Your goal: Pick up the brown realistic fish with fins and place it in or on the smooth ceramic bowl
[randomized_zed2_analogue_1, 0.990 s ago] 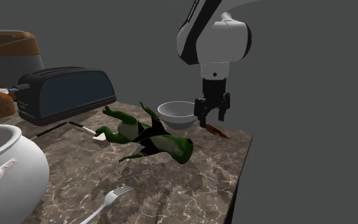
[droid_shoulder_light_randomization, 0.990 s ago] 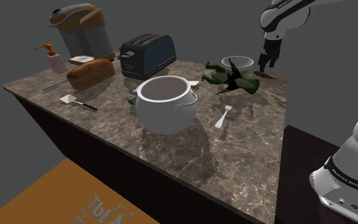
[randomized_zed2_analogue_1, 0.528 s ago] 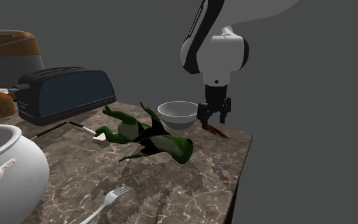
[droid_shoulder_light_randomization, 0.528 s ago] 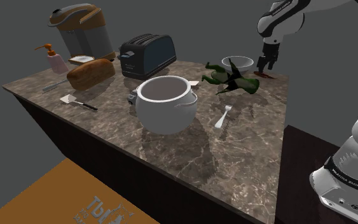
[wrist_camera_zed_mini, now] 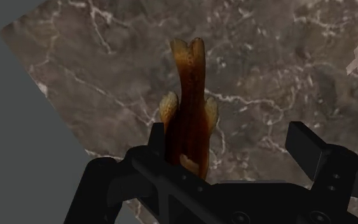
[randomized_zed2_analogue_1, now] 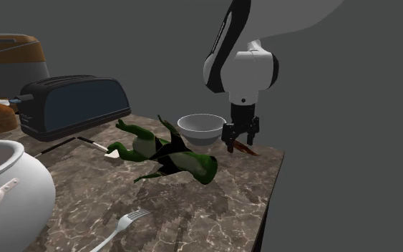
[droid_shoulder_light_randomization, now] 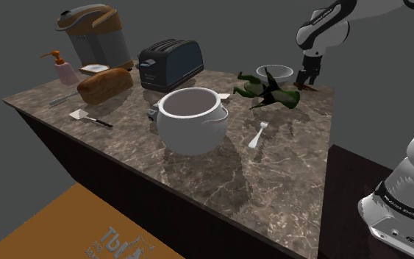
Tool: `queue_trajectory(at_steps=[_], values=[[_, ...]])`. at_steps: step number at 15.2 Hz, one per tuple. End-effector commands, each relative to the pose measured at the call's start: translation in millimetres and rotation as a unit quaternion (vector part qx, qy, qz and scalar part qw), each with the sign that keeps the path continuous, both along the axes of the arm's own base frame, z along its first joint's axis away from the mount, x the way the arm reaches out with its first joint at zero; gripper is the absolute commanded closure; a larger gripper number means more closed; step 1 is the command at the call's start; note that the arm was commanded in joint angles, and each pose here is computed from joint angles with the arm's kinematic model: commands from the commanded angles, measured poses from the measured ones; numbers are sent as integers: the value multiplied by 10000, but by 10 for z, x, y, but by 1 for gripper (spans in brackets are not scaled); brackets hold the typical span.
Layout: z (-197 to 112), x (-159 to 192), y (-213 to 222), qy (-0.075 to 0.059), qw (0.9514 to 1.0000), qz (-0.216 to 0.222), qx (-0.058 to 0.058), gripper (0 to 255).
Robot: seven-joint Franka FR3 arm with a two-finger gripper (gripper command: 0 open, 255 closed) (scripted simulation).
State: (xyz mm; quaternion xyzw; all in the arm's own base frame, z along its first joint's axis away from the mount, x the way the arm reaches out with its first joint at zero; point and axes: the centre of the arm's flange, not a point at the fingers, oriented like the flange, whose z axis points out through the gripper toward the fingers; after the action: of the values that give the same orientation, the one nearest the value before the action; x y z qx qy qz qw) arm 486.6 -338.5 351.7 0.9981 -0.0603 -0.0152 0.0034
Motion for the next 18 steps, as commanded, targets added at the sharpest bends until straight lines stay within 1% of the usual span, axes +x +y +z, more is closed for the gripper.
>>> queue_trajectory(at_steps=[1,3,4,12,13,14,16,17,18], values=[[-2,0,0,-1,10000,0,0,0],[-2,0,0,0,10000,0,0,0],[-2,0,0,0,10000,0,0,255],[-44,36,39,0,10000,-2,-1,255],[59,71,26,-132,9999,6,-76,255],[59,71,26,-132,9999,6,-76,0],[210,195,-23,-344,9985,-327,-256,0],[257,231,-39,-409,9978,-428,-311,0],[204,234,-42,-409,9978,-428,-311,0]])
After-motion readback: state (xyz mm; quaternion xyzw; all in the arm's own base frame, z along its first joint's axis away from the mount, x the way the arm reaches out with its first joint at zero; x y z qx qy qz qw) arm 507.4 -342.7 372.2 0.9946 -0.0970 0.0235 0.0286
